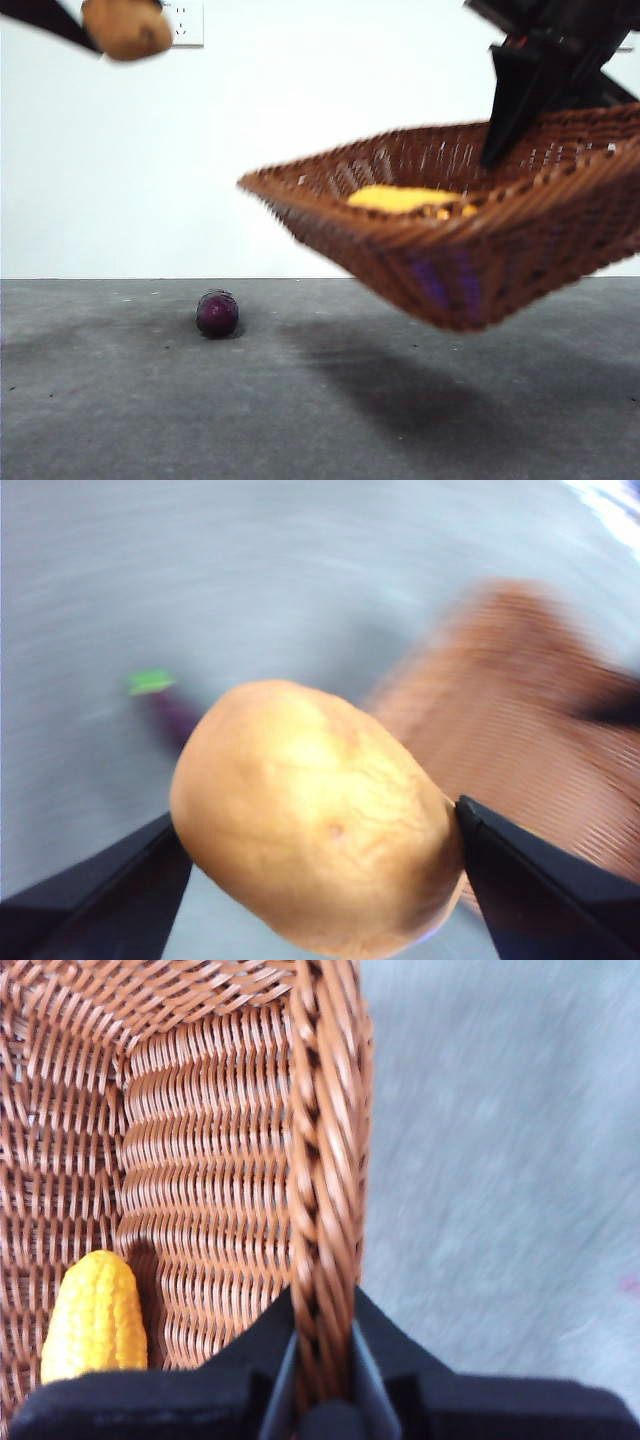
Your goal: Help me put the vegetables on the table into the basket
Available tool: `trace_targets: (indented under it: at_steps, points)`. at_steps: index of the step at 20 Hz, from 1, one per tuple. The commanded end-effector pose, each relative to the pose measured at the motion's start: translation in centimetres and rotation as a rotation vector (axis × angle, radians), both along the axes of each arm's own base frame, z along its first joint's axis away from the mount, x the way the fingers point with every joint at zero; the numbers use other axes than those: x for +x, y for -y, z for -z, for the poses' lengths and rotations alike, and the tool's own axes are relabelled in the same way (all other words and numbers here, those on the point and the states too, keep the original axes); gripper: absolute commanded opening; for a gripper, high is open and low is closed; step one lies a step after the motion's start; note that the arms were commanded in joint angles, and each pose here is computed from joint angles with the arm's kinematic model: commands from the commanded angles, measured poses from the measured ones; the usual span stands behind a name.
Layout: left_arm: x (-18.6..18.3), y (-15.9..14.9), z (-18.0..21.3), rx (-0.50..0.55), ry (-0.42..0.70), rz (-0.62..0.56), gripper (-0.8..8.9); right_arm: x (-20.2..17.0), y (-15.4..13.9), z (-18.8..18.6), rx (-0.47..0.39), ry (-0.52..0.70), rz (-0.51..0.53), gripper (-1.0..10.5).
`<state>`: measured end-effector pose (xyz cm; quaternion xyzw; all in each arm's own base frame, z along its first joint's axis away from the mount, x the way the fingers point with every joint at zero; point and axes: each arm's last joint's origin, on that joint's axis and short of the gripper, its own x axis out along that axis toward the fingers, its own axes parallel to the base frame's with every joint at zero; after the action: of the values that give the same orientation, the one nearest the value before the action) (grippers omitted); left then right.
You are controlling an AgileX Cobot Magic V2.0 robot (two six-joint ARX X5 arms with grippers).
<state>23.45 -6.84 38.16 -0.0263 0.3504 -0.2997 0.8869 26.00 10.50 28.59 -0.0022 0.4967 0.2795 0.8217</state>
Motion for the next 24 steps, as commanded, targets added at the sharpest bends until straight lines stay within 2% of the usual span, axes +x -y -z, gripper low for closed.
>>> trace_targets:
  at_steps: [1,4,7,13,16,20,22,23,24]
  points:
    - [-1.9,1.7,-0.5,0.032,0.056,0.156,-0.08,0.4,-1.3,0.9,0.013,-0.033,-0.001,-0.1]
    - [-3.7,4.9,-0.6,0.02,0.064,0.343,-0.08,0.5,-3.3,1.9,0.022,-0.063,-0.027,-0.1]
    - [-3.9,8.1,0.7,0.066,0.039,0.475,-0.08,0.0,-4.9,2.3,0.014,-0.071,-0.07,-0.1]
    - [-2.4,14.7,6.9,0.188,-0.174,0.666,-0.08,-0.1,-5.7,2.1,0.039,-0.053,-0.066,-0.1]
    - [-2.8,17.6,9.4,0.228,-0.227,0.746,-0.08,0.1,-5.4,2.1,0.035,-0.049,-0.058,-0.1]
    - [-3.3,20.1,11.4,0.236,-0.283,0.759,-0.08,0.1,-5.5,2.1,0.037,-0.049,-0.06,-0.1]
    - [-2.7,20.5,12.5,0.285,-0.286,0.708,0.01,0.0,-5.5,2.1,0.039,-0.052,-0.063,-0.1]
    - [-2.6,20.6,12.7,0.298,-0.295,0.679,0.35,0.0,-5.5,2.1,0.04,-0.052,-0.065,-0.1]
    - [-2.5,20.5,12.8,0.296,-0.3,0.671,1.43,0.0,-5.5,2.1,0.04,-0.051,-0.069,-0.1]
